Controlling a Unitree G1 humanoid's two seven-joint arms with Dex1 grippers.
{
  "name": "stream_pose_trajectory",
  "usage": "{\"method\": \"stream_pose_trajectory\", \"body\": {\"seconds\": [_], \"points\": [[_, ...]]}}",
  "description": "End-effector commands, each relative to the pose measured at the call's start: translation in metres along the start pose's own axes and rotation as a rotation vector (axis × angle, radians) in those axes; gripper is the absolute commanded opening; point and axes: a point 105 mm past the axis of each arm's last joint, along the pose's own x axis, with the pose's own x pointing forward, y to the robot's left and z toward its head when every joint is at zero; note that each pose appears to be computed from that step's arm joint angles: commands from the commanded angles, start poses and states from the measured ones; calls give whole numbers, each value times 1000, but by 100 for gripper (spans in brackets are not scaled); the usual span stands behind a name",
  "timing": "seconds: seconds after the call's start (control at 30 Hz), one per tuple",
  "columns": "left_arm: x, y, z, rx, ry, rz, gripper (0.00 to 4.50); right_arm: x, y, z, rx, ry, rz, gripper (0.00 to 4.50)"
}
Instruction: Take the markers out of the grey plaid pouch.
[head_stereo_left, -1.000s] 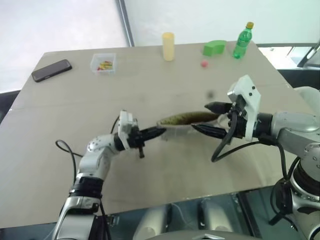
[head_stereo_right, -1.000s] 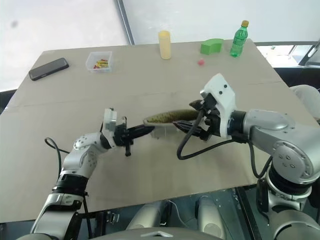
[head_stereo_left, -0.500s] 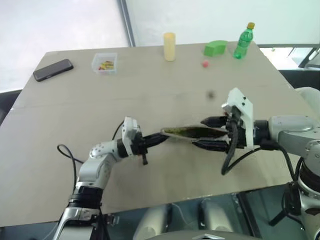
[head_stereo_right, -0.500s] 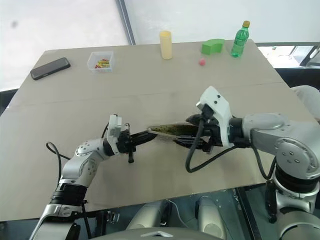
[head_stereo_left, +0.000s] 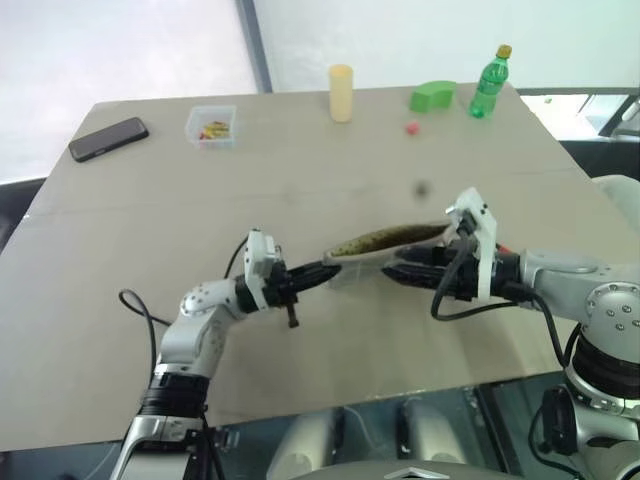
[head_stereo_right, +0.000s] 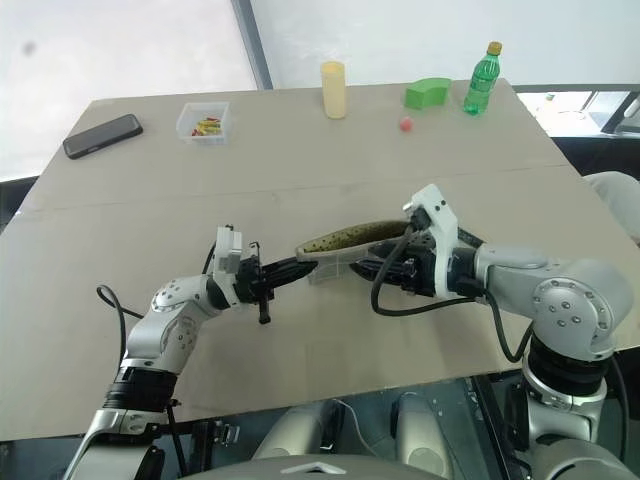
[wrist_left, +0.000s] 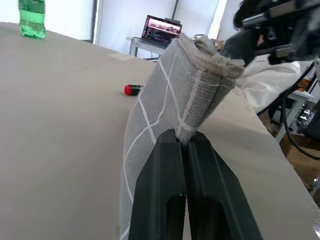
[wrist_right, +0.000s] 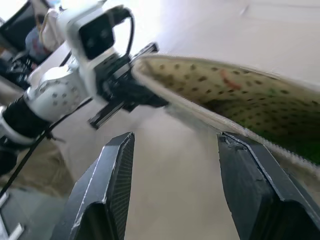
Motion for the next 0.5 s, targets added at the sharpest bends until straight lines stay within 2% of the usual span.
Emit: {"method": "stream_pose_trajectory", "body": {"seconds": [0.03, 0.23, 0.4, 0.5], "points": [[3, -7, 10, 57, -19, -42, 0, -4, 0, 9, 14, -56, 1, 266], [3, -8, 10, 64, -16, -47, 0, -4, 0, 18, 38, -108, 4, 266], [3, -9, 8, 73, -9, -57, 0, 0, -4, 18, 47, -90, -17, 266], [5, -9, 8, 77, -13, -60, 0, 6, -11, 9, 47, -20, -66, 266]]}}
